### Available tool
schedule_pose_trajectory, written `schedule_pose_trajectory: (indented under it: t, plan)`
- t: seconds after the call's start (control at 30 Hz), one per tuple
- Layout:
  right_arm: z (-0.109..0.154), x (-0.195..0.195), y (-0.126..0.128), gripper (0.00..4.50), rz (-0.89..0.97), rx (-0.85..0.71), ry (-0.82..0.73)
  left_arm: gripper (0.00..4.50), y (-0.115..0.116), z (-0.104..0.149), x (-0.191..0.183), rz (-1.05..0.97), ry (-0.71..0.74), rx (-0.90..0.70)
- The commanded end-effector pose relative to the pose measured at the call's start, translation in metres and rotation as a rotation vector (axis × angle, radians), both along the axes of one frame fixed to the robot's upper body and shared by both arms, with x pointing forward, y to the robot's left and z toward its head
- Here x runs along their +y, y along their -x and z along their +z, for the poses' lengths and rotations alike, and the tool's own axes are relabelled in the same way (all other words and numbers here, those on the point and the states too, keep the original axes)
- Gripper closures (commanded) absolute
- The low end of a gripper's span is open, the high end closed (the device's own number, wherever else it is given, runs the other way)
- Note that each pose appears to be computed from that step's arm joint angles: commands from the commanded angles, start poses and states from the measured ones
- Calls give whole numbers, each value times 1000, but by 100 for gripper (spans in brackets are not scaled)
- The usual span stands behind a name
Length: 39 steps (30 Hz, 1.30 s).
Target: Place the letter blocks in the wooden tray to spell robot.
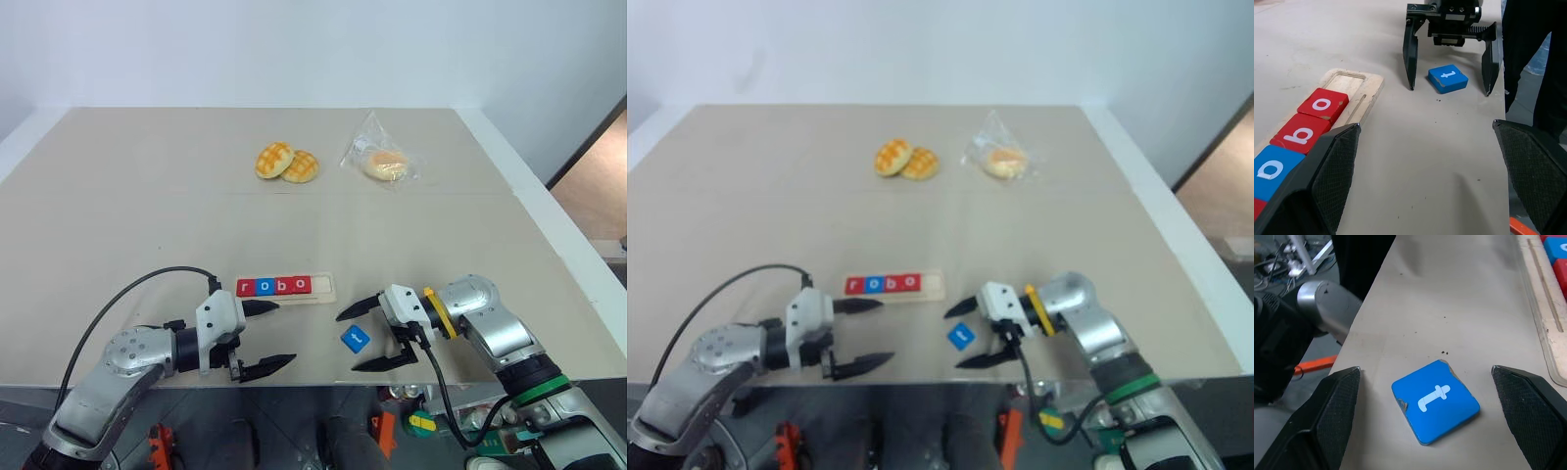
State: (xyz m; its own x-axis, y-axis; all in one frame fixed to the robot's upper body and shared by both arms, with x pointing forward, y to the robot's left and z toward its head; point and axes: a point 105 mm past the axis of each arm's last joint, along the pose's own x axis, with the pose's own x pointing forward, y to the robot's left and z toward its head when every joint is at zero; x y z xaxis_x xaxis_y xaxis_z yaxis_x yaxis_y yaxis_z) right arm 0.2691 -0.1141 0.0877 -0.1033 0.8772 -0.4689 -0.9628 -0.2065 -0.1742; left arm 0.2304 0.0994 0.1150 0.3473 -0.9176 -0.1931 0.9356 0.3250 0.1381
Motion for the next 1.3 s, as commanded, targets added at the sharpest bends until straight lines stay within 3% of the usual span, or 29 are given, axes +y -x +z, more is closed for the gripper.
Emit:
schedule_pose_trajectory:
  t: [0.03, 0.53, 0.8, 1.3]
  plan:
    - [3, -3, -3, 30, -44, -18, -17, 0, -1, 7, 1, -5, 15, -37]
    - [1, -7, 1, 30, -128, -25, -37, 0, -3, 3, 4, -18, -4, -39]
    - [2, -3, 5, 30, -61, -50, -21, 0, -3, 1, 5, -17, -8, -40]
    - [7, 1, -12, 30, 65, -87, 42, 0, 0, -3, 7, -2, -16, -35]
